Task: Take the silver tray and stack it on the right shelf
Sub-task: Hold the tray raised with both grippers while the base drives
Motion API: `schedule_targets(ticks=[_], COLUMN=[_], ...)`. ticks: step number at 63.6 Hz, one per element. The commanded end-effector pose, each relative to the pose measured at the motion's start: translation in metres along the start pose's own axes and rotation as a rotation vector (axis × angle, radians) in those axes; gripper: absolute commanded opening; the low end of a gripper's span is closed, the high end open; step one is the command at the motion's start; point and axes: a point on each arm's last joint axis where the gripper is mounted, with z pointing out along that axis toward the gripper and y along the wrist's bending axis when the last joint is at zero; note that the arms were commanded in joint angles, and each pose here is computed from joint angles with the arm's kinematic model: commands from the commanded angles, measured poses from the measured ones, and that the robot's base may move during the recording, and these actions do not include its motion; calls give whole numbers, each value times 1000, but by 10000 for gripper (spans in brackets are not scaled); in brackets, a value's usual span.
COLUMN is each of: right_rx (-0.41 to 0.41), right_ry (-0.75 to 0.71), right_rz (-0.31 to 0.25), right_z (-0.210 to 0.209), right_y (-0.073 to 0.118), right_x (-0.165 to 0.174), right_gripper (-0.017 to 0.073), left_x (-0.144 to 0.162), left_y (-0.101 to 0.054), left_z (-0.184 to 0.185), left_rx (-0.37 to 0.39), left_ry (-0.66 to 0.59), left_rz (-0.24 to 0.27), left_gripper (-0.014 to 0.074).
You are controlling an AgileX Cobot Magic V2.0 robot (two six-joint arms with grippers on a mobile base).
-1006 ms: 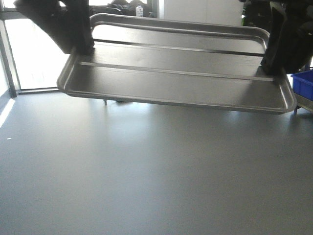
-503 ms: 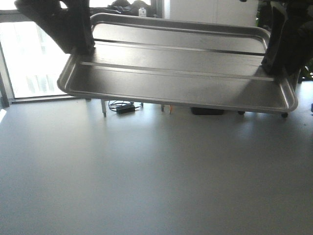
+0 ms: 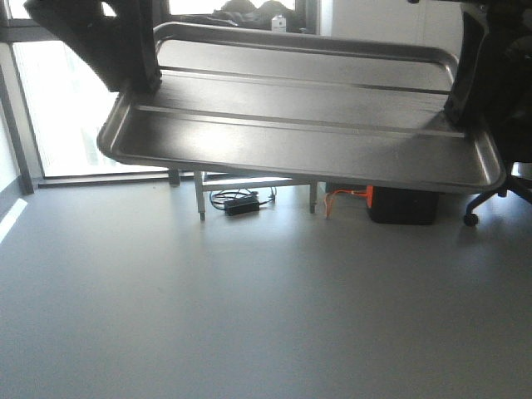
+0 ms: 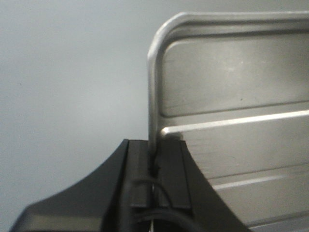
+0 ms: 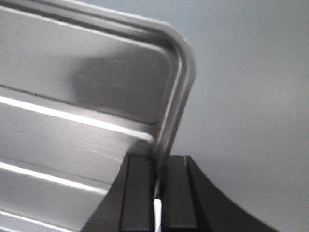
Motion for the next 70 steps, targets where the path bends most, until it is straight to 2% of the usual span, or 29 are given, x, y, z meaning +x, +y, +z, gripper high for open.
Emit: schedule_targets(ticks=[1, 70], right_rx=[3, 3], right_ry=[-84, -85], right_rz=[-48, -48], right_z=[-17, -17], right_y=[-1, -1], right_x=[-8, -8], right_gripper=[57, 57], left_x=[-10, -10], left_y=[2, 1], left_z=[-21, -21], left_rx=[21, 24], left_ry=[-105, -103], left_rz=[13, 11], left_gripper=[-93, -93])
